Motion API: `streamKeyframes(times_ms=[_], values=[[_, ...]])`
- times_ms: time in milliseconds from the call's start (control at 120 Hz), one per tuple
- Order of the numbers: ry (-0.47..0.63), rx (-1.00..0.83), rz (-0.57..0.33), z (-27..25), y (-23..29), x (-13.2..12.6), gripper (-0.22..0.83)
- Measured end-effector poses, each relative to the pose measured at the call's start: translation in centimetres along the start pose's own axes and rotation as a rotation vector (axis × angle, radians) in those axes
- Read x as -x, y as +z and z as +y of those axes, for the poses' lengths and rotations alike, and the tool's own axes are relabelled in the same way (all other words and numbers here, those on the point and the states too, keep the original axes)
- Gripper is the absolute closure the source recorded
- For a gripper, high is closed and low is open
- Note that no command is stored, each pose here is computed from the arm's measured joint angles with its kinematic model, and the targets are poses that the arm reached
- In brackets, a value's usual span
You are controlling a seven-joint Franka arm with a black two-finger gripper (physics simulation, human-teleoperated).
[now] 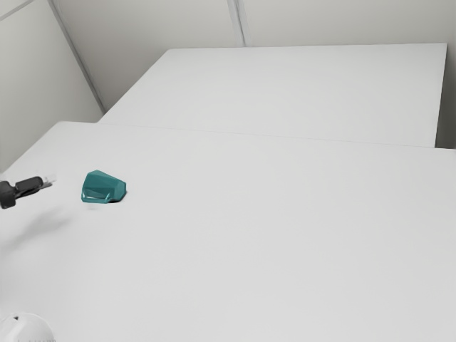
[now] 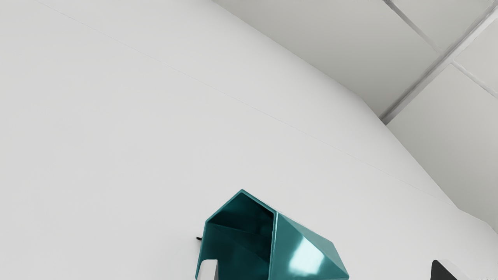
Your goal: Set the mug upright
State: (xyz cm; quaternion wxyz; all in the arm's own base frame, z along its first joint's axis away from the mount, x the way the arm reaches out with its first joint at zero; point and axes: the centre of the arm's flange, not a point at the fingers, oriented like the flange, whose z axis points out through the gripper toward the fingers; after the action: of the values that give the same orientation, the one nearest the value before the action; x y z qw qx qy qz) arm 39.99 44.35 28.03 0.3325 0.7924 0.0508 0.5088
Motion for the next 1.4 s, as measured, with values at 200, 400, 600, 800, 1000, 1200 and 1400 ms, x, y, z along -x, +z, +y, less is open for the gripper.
streamKeyframes(times_ms=[200, 400, 600, 800, 1000, 1200, 1400], values=[[0.084, 0.035, 0.048, -1.4, 1.4, 1.0, 0.01], [0.163, 0.067, 0.038, -1.7, 5.1, 1.2, 0.02], [0.205, 0.083, 0.008, -1.2, 8.0, 2.5, 0.02], [0.232, 0.081, -0.022, -0.7, 9.1, 3.8, 0.03], [0.249, 0.084, -0.053, 0.1, 10.4, 5.0, 0.05], [0.261, 0.081, -0.066, 0.4, 11.0, 5.7, 0.06], [0.279, 0.072, -0.068, 0.5, 11.1, 5.5, 0.2]])
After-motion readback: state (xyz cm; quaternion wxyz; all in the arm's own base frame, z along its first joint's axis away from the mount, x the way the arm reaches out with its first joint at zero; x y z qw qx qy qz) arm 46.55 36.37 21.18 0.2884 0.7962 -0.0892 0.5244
